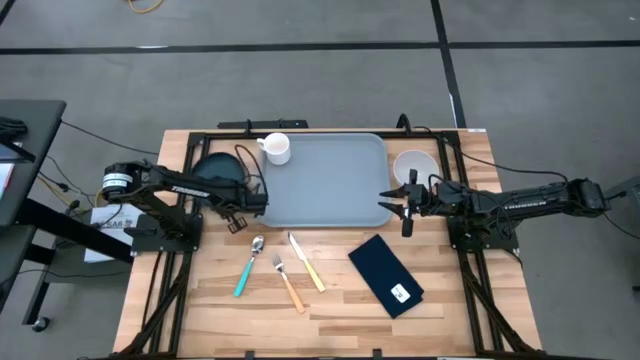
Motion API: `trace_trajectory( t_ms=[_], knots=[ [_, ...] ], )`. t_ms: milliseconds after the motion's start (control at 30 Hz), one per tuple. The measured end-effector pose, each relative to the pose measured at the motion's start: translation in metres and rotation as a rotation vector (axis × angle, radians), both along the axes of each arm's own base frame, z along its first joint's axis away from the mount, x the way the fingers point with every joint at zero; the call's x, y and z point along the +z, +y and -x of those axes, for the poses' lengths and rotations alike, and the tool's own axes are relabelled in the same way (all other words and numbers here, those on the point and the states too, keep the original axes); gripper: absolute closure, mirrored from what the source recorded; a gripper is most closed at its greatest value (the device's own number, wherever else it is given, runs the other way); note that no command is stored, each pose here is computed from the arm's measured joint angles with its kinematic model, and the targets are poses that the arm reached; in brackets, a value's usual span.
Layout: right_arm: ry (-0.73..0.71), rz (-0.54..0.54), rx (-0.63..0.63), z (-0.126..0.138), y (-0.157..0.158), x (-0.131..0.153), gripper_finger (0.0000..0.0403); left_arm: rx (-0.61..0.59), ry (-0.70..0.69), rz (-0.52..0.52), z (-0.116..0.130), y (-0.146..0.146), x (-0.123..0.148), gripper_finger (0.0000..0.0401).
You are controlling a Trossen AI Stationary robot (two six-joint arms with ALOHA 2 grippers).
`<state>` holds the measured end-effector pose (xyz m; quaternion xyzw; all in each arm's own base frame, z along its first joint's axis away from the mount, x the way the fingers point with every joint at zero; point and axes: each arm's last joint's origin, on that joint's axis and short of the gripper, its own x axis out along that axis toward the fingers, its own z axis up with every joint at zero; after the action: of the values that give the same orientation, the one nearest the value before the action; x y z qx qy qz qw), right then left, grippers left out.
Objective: Set up tray
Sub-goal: Put the black plate at the bottom of the white mug on the gray serving tray
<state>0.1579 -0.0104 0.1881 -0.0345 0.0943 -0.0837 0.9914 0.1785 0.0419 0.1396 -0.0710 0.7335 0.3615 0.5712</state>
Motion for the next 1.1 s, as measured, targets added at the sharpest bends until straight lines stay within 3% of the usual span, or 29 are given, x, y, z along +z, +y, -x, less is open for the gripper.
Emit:
trace_trajectory(
  t_ms=[167, 333, 733, 900, 1100],
  knots=[
    [0.000, 0.000, 0.000, 0.000, 0.000, 0.000, 0.0290, 0.016, 0.081, -0.074, -0.001, -0.008, 0.018, 0.0398],
    [0.000, 0.000, 0.000, 0.000, 0.000, 0.000, 0.0290, -0.014, 0.074, -0.108, -0.011, -0.016, 0.037, 0.0399],
    [0.000, 0.000, 0.000, 0.000, 0.000, 0.000, 0.0290, -0.150, -0.080, -0.104, -0.046, -0.037, 0.091, 0.0400],
    [0.000, 0.000, 0.000, 0.000, 0.000, 0.000, 0.0290, -0.281, -0.161, -0.096, -0.061, -0.042, 0.115, 0.0400],
    [-0.001, 0.000, 0.000, 0.000, 0.000, 0.000, 0.0290, -0.538, -0.221, -0.114, -0.079, -0.046, 0.131, 0.0401]
  ],
)
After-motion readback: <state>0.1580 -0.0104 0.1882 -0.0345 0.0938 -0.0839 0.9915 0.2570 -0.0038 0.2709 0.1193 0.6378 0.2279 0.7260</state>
